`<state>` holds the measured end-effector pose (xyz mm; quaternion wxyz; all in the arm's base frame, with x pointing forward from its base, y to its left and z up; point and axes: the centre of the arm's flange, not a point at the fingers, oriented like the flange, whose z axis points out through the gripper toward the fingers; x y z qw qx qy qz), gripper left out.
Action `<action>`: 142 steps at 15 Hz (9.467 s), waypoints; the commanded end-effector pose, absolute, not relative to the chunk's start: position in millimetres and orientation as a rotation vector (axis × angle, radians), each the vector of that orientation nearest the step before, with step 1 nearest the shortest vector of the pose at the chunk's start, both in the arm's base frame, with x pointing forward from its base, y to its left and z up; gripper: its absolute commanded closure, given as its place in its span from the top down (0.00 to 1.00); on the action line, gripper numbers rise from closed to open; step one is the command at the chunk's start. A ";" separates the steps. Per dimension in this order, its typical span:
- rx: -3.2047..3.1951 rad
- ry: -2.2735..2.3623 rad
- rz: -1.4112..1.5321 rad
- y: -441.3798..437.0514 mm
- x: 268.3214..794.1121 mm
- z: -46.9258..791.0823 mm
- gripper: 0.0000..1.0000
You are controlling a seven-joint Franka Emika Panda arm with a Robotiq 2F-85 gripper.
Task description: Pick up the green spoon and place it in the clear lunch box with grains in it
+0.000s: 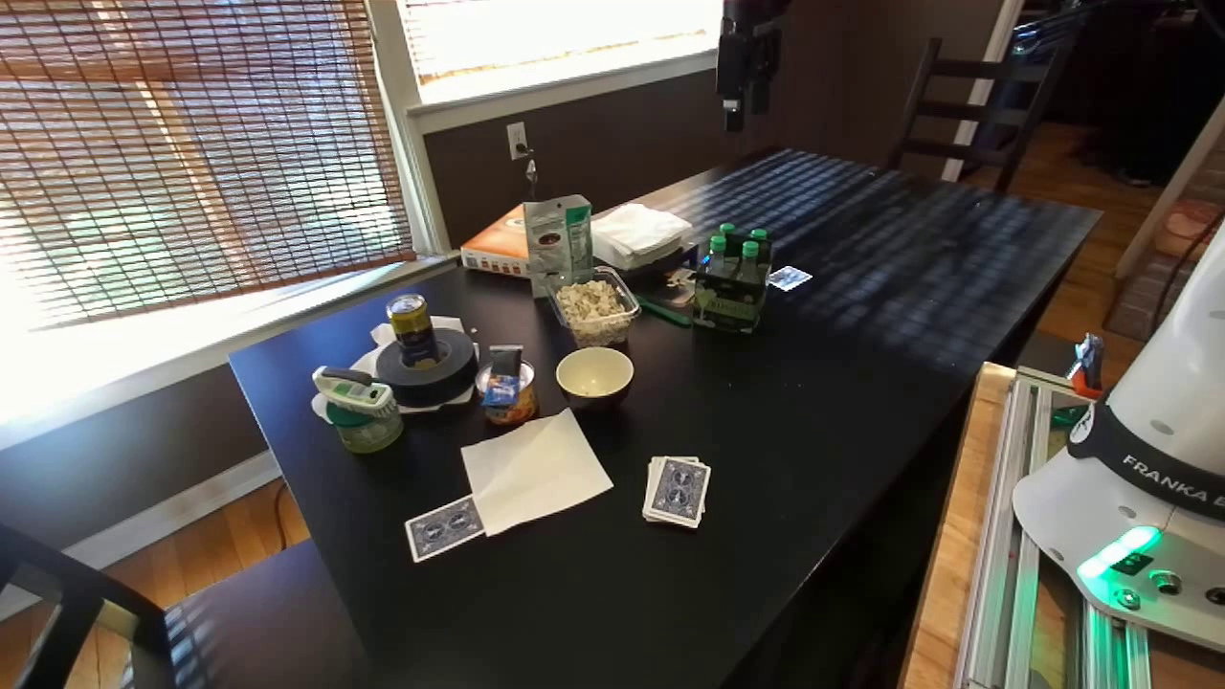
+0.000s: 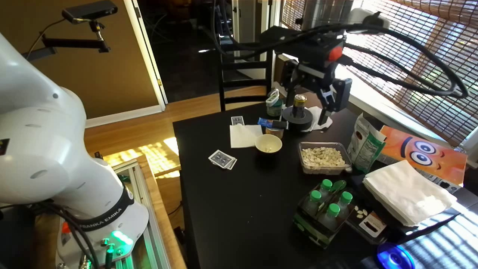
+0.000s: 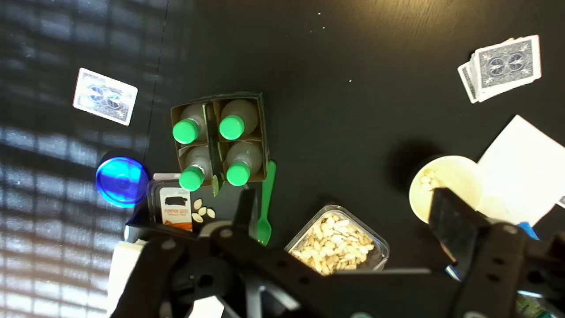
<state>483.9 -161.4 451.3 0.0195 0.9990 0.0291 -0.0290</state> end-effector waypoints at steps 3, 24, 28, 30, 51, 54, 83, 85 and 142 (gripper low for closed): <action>3.097 0.089 -0.110 -164.5 491.3 449.8 1.00; 3.114 0.351 -0.109 -205.9 589.2 263.4 1.00; 3.119 0.350 -0.118 -207.0 592.8 257.2 1.00; 3.108 0.281 -0.049 -212.4 606.4 243.0 1.00; 3.043 0.128 -0.295 -209.1 674.0 80.3 0.59; 3.043 0.097 -0.311 -209.9 677.5 81.1 0.29; 2.983 -0.073 -0.364 -213.5 675.0 84.2 0.75; 2.986 -0.080 -0.364 -214.5 674.3 84.8 0.70; 2.984 -0.012 -0.171 -182.2 660.0 177.6 0.02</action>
